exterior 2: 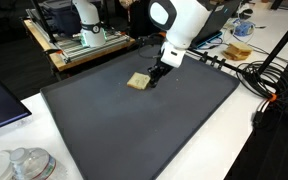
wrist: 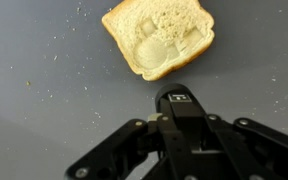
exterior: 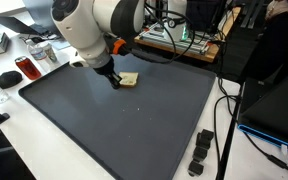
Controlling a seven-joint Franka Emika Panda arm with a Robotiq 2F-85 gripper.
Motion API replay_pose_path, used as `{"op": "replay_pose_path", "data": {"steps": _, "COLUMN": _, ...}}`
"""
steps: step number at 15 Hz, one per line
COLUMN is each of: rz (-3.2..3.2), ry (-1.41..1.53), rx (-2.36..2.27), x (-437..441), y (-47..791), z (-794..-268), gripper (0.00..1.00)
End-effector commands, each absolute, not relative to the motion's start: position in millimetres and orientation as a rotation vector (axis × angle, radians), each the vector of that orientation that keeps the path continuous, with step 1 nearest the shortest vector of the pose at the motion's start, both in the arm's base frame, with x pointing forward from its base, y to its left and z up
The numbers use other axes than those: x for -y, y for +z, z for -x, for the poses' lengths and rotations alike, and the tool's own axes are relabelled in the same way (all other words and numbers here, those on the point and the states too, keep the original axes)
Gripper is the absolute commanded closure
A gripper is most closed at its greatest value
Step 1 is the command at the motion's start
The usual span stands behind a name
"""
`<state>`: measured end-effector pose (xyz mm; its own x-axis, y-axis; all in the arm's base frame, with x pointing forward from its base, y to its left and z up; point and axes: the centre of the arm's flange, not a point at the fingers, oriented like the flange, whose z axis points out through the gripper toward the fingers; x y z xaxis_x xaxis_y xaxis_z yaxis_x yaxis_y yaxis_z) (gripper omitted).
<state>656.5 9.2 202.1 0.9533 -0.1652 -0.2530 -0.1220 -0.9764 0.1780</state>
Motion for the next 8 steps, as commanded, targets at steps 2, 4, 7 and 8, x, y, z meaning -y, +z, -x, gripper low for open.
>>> {"op": "replay_pose_path", "data": {"steps": 2, "rz": -3.065, "ry": -0.481, "rx": 0.233, "x": 30.3, "y": 201.8, "z": -678.0, "gripper": 0.95}}
{"op": "replay_pose_path", "data": {"steps": 4, "rz": -3.131, "ry": -0.488, "rx": 0.241, "x": 51.2, "y": 202.7, "z": -673.3, "gripper": 0.95}}
{"op": "replay_pose_path", "data": {"steps": 7, "rz": -3.244, "ry": -0.471, "rx": 0.230, "x": 86.1, "y": 203.8, "z": -655.3, "gripper": 0.95}}
{"op": "replay_pose_path", "data": {"steps": 8, "rz": -3.276, "ry": -0.466, "rx": 0.227, "x": 96.6, "y": 204.0, "z": -650.5, "gripper": 0.95}}
